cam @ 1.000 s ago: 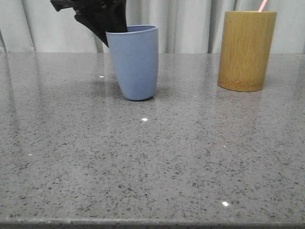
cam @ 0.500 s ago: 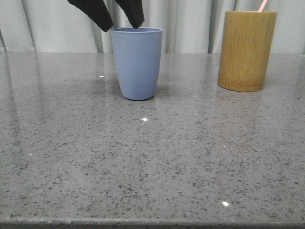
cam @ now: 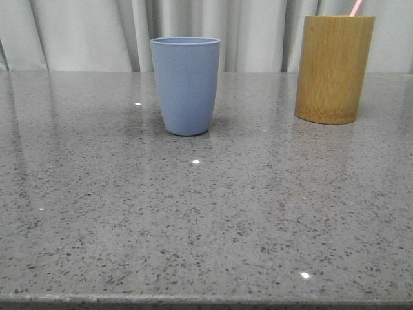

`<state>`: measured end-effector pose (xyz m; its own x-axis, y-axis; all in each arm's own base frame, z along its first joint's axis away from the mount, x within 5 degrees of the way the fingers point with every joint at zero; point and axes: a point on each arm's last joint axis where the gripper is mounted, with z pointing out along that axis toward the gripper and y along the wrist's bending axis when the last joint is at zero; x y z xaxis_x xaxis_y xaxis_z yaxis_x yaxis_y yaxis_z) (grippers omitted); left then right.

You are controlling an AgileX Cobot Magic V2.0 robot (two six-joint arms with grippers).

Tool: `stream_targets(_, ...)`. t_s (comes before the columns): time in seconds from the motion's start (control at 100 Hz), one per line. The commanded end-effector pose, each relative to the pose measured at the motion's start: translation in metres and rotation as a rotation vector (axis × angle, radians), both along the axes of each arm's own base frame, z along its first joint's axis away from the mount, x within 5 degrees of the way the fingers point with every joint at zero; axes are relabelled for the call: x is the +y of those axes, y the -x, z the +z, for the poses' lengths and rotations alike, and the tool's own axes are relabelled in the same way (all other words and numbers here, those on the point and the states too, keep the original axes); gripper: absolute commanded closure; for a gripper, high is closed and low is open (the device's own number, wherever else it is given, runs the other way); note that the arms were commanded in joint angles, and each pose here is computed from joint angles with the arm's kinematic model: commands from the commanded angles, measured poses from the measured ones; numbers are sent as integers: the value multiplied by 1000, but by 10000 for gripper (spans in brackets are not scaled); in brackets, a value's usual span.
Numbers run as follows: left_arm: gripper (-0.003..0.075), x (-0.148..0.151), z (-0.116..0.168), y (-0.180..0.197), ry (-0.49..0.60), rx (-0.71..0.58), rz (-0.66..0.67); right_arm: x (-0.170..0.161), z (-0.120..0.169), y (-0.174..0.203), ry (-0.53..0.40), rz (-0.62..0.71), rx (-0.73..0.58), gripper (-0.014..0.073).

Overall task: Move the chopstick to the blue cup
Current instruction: 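Open the left gripper and raise it away from the cup, then move the right gripper above the pink stick in the bamboo cup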

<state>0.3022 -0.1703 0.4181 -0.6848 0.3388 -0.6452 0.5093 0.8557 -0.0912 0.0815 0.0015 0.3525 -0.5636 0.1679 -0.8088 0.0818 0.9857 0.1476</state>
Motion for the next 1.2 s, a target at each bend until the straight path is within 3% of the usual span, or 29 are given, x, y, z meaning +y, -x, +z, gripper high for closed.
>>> stream_targets(0.0,256,25,35,24,64,-124,50,-1,15,-5,7,-6,-91,-20)
stream_targets(0.2,256,79,30,59,67,-164,183,-1,16,-6,7,-7,-113,-20)
stream_targets(0.43,256,130,-3,122,60,-207,334,-1,17,-6,7,-7,-116,-20)
stream_targets(0.68,256,145,-42,188,77,-242,360,-1,17,-6,7,-7,-124,-20)
stream_targets(0.87,256,150,-60,216,83,-271,360,-1,19,-7,6,-8,-142,-20)
stream_targets(1.19,257,150,-67,220,82,-268,360,-1,42,-31,-6,-12,-427,-20)
